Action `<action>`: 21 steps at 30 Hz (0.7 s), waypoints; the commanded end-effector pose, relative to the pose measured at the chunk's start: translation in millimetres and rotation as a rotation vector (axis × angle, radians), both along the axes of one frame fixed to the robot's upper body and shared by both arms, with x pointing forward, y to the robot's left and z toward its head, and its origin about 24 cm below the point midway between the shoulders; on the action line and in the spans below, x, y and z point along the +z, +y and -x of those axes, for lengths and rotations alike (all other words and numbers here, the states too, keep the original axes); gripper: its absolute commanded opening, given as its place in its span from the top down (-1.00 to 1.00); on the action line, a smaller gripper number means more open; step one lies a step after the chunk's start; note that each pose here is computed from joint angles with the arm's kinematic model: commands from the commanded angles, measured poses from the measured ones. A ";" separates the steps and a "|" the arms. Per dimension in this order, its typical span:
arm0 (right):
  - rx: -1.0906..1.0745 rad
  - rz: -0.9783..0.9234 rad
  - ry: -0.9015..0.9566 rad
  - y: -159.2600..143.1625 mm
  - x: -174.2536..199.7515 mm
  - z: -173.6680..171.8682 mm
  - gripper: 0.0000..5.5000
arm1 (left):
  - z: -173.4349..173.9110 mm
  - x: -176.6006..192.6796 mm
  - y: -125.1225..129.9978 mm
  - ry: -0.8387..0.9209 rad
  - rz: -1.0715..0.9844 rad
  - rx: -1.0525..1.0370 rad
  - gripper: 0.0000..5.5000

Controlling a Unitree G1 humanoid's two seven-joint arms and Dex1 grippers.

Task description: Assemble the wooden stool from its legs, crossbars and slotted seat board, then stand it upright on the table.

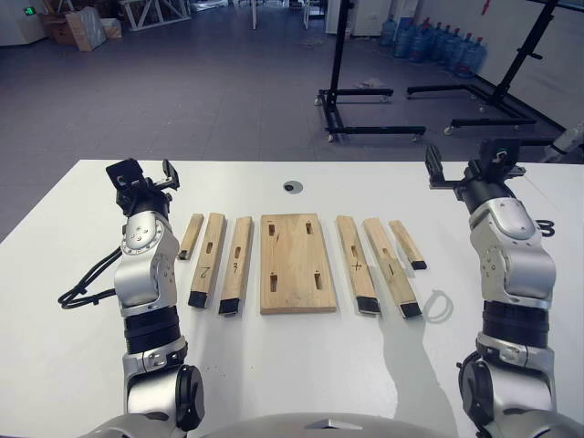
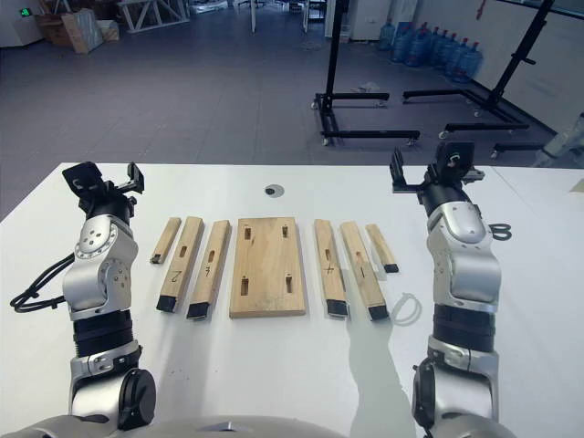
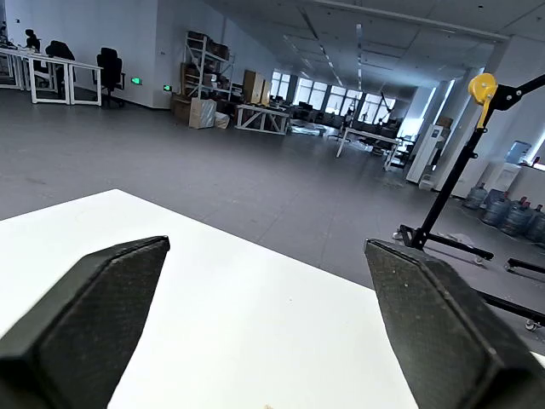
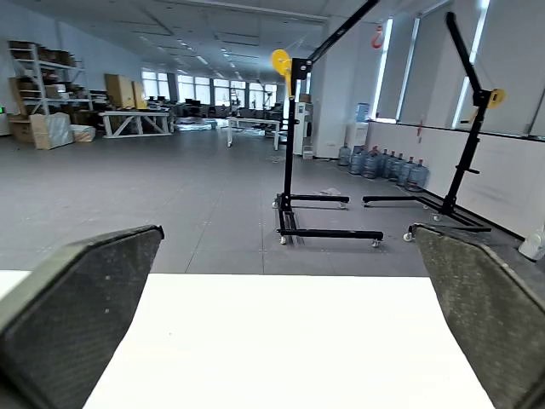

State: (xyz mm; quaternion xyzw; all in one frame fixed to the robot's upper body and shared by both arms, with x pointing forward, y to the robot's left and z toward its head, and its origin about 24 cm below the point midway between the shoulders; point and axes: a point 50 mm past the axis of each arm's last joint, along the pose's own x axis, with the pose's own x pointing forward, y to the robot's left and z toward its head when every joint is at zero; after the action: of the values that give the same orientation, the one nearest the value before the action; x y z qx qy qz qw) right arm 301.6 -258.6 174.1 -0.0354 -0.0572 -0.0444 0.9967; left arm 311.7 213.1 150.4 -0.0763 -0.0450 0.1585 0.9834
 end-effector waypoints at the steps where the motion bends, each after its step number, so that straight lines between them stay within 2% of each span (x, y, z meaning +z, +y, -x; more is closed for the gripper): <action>1: 0.007 -0.044 -0.007 4.0 0.6 1.7 -0.96 | -5.8 5.2 0.0 -0.006 -0.010 -0.010 -0.52; 21: 0.004 -0.046 -0.045 4.9 2.7 2.4 -0.96 | -11.6 11.1 -5.3 -0.026 -0.036 -0.036 -0.52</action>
State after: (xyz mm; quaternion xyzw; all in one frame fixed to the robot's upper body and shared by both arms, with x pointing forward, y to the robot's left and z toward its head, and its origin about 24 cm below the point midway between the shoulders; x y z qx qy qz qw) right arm 299.5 -251.7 177.3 -0.0115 -0.0784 -0.0410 0.9960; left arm 320.5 210.0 154.8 -0.0714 -0.0500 0.1428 0.9859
